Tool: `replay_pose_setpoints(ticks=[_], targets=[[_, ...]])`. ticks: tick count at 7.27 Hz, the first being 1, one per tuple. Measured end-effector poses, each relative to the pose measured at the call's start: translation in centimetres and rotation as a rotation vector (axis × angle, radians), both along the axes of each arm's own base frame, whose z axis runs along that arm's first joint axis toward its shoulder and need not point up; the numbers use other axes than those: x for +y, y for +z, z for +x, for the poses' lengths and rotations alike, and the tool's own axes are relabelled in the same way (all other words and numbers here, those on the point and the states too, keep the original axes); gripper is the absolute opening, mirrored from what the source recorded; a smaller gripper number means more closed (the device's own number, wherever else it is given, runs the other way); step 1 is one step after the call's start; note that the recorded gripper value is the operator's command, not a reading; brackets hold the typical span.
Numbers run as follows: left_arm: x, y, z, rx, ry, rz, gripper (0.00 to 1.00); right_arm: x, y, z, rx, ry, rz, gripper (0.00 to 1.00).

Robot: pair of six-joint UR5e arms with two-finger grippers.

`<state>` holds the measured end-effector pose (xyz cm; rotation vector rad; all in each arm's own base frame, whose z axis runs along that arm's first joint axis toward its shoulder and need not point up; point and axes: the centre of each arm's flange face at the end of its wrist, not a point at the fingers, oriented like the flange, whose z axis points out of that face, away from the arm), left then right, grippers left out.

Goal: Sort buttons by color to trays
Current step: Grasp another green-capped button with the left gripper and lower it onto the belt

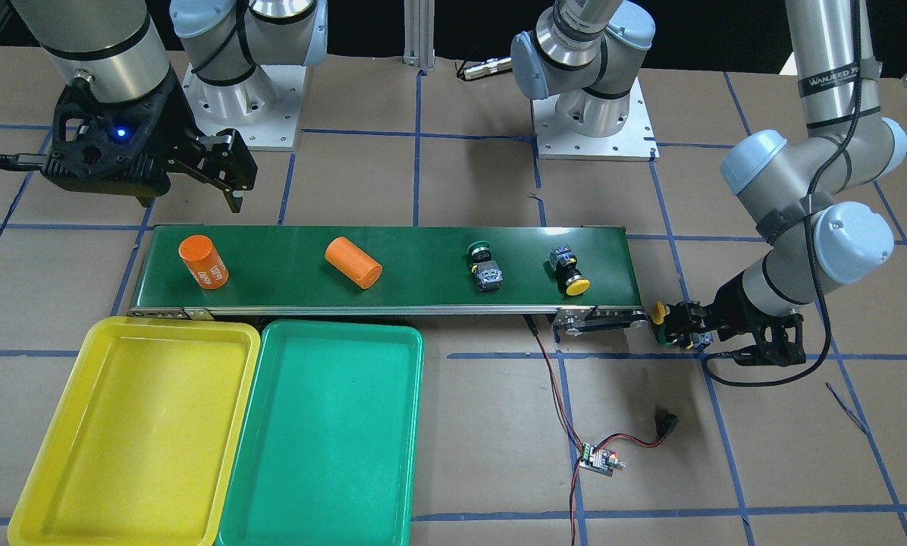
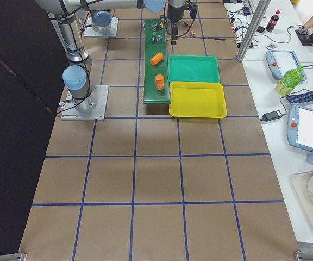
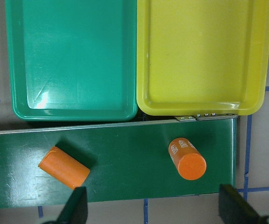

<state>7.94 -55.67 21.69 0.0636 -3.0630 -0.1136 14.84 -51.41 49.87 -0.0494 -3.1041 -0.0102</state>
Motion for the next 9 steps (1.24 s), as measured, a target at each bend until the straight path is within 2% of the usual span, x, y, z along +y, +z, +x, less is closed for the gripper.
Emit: replay_pose_setpoints(ticks=[8, 9], targets=[[-0.1, -4.2, 0.6, -0.01, -0.023, 0.062, 1.0, 0.5, -0.5, 0.0, 0.001, 0.0, 0.013, 1.0], [0.0, -4.3, 0.8, -0.011, -0.02, 0.065, 0.58, 0.7, -0.6, 0.0, 0.001, -0.001, 0.014, 1.0]])
